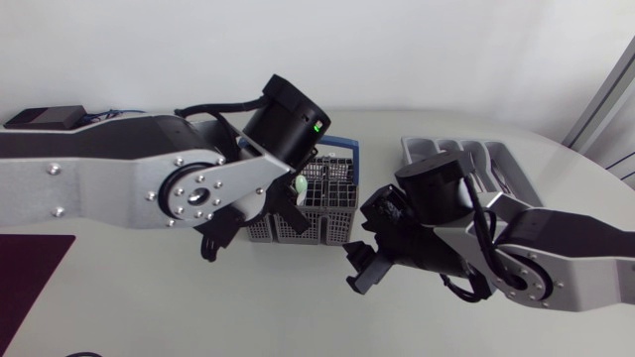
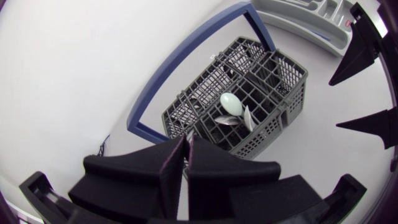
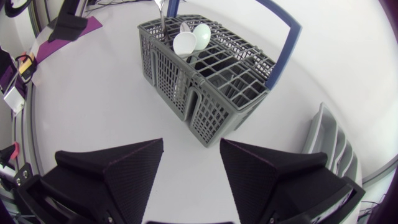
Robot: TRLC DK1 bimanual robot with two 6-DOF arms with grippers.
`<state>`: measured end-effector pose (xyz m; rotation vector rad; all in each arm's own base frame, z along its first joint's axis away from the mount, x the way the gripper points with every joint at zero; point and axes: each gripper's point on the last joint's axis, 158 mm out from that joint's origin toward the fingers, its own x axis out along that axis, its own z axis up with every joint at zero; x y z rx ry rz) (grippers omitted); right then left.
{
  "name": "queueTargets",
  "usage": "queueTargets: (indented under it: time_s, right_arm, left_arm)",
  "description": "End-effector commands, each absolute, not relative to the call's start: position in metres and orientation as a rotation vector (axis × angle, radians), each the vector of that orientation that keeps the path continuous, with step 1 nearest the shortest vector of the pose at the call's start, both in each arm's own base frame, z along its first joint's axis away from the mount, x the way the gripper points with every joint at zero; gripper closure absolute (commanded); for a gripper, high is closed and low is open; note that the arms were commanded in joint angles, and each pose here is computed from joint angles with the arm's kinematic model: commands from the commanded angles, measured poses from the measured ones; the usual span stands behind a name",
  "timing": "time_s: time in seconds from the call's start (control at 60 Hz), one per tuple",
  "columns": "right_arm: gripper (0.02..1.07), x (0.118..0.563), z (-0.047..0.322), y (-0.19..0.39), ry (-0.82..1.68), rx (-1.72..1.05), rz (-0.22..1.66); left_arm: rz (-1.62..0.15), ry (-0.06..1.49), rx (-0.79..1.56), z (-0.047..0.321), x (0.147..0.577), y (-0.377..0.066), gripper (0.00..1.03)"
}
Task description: Unload the cutlery basket into the drawer organizer.
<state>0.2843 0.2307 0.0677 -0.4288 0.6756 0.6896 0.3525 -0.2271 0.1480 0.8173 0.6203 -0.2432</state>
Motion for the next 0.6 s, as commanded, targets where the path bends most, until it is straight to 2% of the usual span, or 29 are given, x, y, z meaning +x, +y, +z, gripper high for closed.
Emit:
queueTargets:
  time_s: [0.0,0.167,0.383,0.583]
  right_arm:
    - [0.40,0.286,0.070,0.238,0.680,-0.423,0.688]
    - [0.38,0.285,0.075,0.244,0.674,-0.430,0.700]
    - [0.35,0.285,0.083,0.248,0.652,-0.429,0.709]
    - [0.34,0.282,0.108,0.249,0.584,-0.413,0.717]
  left_arm:
    - [-0.238,0.612,0.842,0.155,0.349,-0.222,0.91]
    - [-0.278,0.614,0.827,0.169,0.342,-0.224,0.91]
    - [-0.348,0.574,0.749,0.208,0.329,-0.228,0.91]
    - [-0.388,0.520,0.685,0.243,0.313,-0.228,0.91]
